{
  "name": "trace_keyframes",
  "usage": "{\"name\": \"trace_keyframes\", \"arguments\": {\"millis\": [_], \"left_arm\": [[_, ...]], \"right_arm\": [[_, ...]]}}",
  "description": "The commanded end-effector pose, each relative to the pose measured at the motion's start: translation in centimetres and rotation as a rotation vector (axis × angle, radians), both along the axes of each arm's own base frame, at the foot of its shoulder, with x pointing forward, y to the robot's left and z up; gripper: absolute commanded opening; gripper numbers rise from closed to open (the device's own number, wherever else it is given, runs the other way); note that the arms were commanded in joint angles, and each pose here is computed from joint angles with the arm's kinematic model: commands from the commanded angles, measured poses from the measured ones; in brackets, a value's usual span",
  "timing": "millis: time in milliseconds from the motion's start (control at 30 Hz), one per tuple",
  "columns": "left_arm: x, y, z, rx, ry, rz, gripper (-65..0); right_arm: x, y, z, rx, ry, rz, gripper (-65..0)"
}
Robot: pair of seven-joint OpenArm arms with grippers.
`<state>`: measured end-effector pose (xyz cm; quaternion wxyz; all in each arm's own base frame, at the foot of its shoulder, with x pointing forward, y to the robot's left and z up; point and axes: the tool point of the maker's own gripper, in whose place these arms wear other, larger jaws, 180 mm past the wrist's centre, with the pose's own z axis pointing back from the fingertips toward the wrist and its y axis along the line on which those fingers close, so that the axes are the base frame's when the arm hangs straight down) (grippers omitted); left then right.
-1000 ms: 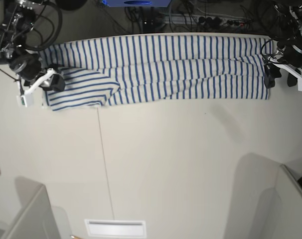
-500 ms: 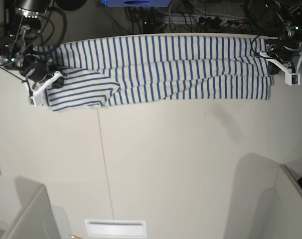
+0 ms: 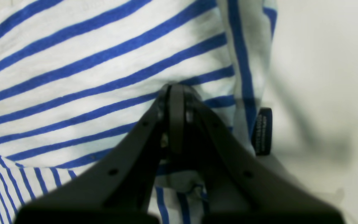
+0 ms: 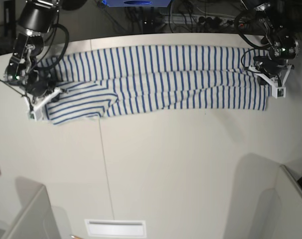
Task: Fold the T-shirt properly
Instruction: 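Grasp the strip's two ends with both grippers and pull them taut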
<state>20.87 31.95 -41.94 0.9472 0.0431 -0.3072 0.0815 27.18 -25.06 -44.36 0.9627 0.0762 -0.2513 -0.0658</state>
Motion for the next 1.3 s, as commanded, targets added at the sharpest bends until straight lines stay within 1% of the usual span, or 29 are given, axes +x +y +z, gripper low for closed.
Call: {"name": "trace_keyframes", "arguments": {"millis": [0,133,233,300,467,567,733,800,900,967,1100,1167,1267], "left_arm": [[0.5,0.4,0.3,0.012,0.001,0.004,-65.0],[3.7,0.7,0.6,-0.022,-0.048,0.063,-65.0],[6.3,-0.3,0.5,-0.053,-0.066,0.054,-65.0],[7.7,-0.4,1.1,-0.057,-0.090,0.061,-65.0],[9.1,0.3,3.5,-0.023,-0.150,0.058,-65.0],[9.2,0.7,4.8,0.000,-0.152,0.052,-65.0],[9.7,1.1,7.9,0.056,-0.207,0.025,-65.0],[9.7,0.9,9.1,0.081,-0.217,0.007,-65.0],[8.9,0.1,10.1,0.127,-0.207,-0.084,-65.0],[7.7,0.6,10.6,0.164,-0.201,-0.127,-65.0],[5.2,2.1,10.5,0.210,-0.168,-0.173,-65.0],[4.1,3.2,10.4,0.209,-0.158,-0.139,-65.0],[2.9,4.2,10.8,0.161,-0.202,-0.087,-65.0]], "right_arm": [[0.1,-0.9,-0.1,-0.031,0.025,-0.004,-65.0],[2.5,-0.8,0.0,0.000,0.011,-0.025,-65.0],[4.1,-1.4,0.6,0.005,-0.004,-0.035,-65.0],[5.1,-1.6,1.2,0.006,-0.019,-0.038,-65.0],[6.6,-1.9,3.1,-0.013,-0.074,-0.026,-65.0],[7.4,-1.7,5.1,-0.037,-0.136,-0.011,-65.0],[8.1,-0.6,8.2,-0.066,-0.236,0.014,-65.0],[7.6,-0.4,9.2,-0.090,-0.260,0.027,-65.0],[6.8,0.8,10.8,-0.111,-0.314,0.048,-65.0],[5.7,1.4,11.9,-0.133,-0.341,0.061,-65.0],[3.0,2.9,12.3,-0.145,-0.352,0.080,-65.0],[1.7,3.7,12.0,-0.136,-0.341,0.082,-65.0],[0.1,4.7,10.5,-0.104,-0.300,0.078,-65.0]]}}
